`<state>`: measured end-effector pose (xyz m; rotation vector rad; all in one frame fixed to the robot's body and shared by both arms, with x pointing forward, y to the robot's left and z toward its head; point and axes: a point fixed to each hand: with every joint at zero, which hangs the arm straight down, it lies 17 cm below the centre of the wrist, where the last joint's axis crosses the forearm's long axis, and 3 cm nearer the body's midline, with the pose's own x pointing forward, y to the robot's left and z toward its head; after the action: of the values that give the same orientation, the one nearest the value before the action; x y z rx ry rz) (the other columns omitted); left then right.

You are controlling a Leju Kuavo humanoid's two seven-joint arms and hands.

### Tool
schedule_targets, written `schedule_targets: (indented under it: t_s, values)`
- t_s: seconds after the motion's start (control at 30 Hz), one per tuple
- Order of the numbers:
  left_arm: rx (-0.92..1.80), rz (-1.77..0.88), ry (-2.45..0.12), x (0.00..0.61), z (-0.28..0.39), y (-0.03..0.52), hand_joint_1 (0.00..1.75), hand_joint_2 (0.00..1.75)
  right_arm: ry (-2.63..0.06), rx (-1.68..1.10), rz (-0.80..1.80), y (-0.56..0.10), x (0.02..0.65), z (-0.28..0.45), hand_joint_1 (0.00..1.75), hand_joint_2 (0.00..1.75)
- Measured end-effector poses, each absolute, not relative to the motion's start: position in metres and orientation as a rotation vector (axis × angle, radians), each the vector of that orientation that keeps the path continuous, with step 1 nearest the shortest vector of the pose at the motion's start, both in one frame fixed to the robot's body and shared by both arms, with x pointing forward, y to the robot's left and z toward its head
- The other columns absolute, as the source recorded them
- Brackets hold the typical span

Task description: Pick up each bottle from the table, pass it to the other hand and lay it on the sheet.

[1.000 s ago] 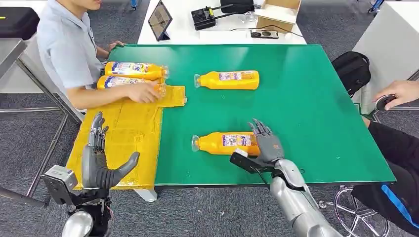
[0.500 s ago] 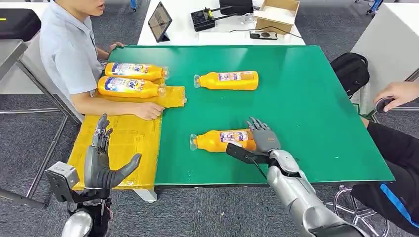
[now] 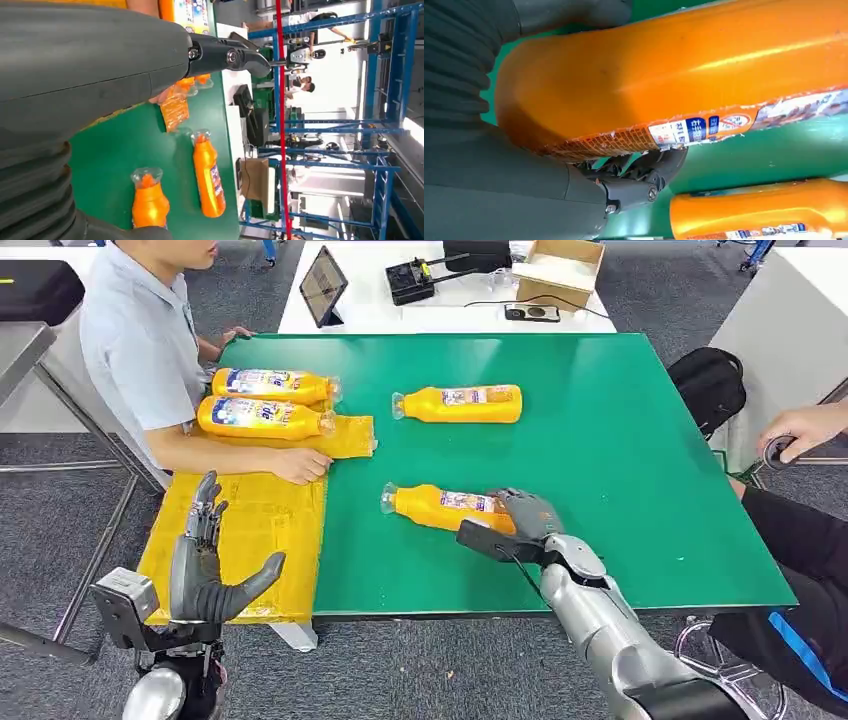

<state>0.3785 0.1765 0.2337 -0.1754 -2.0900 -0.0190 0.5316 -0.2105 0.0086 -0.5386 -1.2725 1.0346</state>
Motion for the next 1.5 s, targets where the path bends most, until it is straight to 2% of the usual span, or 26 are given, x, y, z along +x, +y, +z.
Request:
schedule_targets:
  t_s: [0.13,0.47,0.63,0.8,0.93,1.3,1.5]
  values:
    - [-0.185,-0.016,-2.085,0.379,0.231,0.177,0.0,1.75,-1.295,-0.443,1.01,-0.201,0.529,0.008,1.75,1.75]
    - [-0.219,-0.011,-2.091,0.383,0.23,0.177,0.0,1.75,-1.397,-0.247,0.861,-0.189,0.517,0.012,1.75,1.75]
    - [-0.258,0.016,-2.087,0.383,0.228,0.176,0.0,1.75,-1.558,-0.104,0.664,-0.177,0.5,0.026,1.75,1.75]
    - [-0.375,0.09,-1.916,0.385,0.19,0.163,0.0,1.75,-1.689,-0.036,0.462,-0.17,0.479,0.047,1.75,1.75]
    - [-0.363,0.087,-1.881,0.374,0.17,0.153,0.0,1.75,-1.783,-0.041,0.363,-0.174,0.47,0.074,1.75,1.75]
    - [-0.629,-0.11,-1.844,0.324,0.167,0.075,0.0,1.75,-1.966,-0.028,0.34,-0.158,0.454,0.131,1.75,1.75]
    - [-0.682,-0.153,-1.838,0.312,0.169,0.058,0.0,1.75,-2.001,-0.007,0.379,-0.141,0.447,0.142,1.75,1.75]
